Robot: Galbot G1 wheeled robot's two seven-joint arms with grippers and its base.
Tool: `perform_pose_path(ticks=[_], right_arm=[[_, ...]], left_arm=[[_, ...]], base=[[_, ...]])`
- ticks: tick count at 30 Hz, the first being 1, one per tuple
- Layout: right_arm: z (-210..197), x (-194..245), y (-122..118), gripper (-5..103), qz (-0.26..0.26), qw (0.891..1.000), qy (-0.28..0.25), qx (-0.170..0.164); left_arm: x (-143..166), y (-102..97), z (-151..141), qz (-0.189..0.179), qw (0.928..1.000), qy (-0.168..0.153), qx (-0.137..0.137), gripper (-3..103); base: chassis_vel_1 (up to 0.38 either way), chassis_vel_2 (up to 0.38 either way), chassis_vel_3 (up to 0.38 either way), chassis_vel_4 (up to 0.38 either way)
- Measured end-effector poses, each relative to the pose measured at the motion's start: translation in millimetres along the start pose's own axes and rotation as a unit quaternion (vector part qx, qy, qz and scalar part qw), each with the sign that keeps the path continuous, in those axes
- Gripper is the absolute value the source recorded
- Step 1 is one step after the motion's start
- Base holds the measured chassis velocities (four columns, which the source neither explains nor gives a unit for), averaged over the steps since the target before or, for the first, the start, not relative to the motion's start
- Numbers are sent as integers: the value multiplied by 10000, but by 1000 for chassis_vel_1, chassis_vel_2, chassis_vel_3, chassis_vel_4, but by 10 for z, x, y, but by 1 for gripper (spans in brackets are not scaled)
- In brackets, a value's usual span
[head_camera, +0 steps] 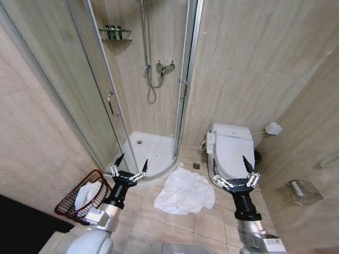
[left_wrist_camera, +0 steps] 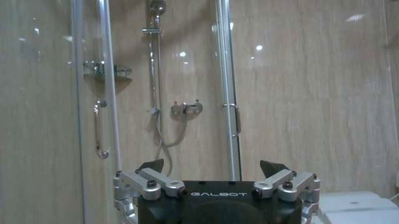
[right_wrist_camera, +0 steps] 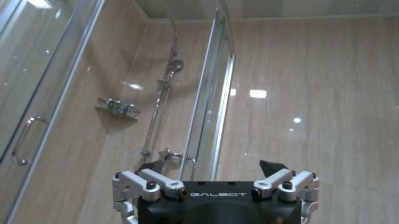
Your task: Discard the used towel into the hamper.
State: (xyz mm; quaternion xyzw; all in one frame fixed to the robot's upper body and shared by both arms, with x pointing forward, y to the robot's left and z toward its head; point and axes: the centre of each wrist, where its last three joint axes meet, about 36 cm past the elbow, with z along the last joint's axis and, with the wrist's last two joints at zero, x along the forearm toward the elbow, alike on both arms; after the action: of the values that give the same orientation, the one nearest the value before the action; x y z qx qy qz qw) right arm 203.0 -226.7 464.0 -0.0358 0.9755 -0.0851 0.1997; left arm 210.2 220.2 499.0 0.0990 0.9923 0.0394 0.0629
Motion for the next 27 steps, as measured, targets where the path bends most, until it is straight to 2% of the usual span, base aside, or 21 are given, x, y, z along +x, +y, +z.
perform_pose_path(ticks=[27], right_arm=[[0, 0, 0, 100, 0, 10000, 0, 0]], left_arm=[[0, 0, 0, 0, 10000, 0, 0, 100]], base=[[2, -1, -1, 2]])
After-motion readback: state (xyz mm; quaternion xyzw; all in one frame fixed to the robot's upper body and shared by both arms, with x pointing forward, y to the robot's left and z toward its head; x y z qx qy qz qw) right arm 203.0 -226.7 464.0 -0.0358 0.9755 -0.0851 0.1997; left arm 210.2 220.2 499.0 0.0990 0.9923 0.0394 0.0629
